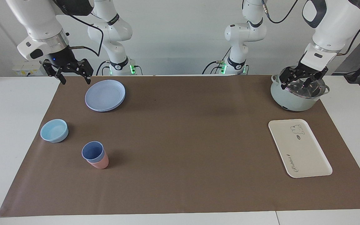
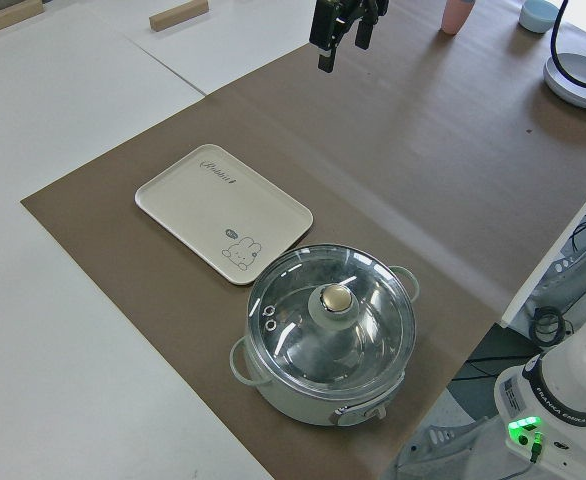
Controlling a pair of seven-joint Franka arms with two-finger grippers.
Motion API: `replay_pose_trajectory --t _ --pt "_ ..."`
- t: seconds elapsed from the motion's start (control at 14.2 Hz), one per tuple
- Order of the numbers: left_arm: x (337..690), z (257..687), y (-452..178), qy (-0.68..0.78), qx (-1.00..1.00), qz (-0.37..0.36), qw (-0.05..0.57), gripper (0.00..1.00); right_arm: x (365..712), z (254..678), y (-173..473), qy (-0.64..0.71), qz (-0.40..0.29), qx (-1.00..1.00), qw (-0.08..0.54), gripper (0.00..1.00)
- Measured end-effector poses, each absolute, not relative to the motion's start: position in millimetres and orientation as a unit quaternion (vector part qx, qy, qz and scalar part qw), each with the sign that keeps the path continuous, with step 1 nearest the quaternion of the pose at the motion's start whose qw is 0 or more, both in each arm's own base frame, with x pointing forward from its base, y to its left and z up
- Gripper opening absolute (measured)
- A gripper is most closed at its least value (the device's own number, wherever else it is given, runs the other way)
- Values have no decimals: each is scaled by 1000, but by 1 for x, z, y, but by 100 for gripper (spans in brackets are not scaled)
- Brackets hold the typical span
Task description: Place cup on tray
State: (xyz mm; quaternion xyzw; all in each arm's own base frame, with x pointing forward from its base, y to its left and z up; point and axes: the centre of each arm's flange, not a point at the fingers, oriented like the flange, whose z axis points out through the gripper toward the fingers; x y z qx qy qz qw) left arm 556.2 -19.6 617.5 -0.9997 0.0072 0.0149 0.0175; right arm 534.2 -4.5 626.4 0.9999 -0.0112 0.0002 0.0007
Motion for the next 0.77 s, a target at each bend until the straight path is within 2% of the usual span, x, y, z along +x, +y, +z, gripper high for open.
replay_pose_trajectory --t 0.77 --pt "556 617 -19 7 -1000 15 18 100 537 624 -5 2 11 1000 1 100"
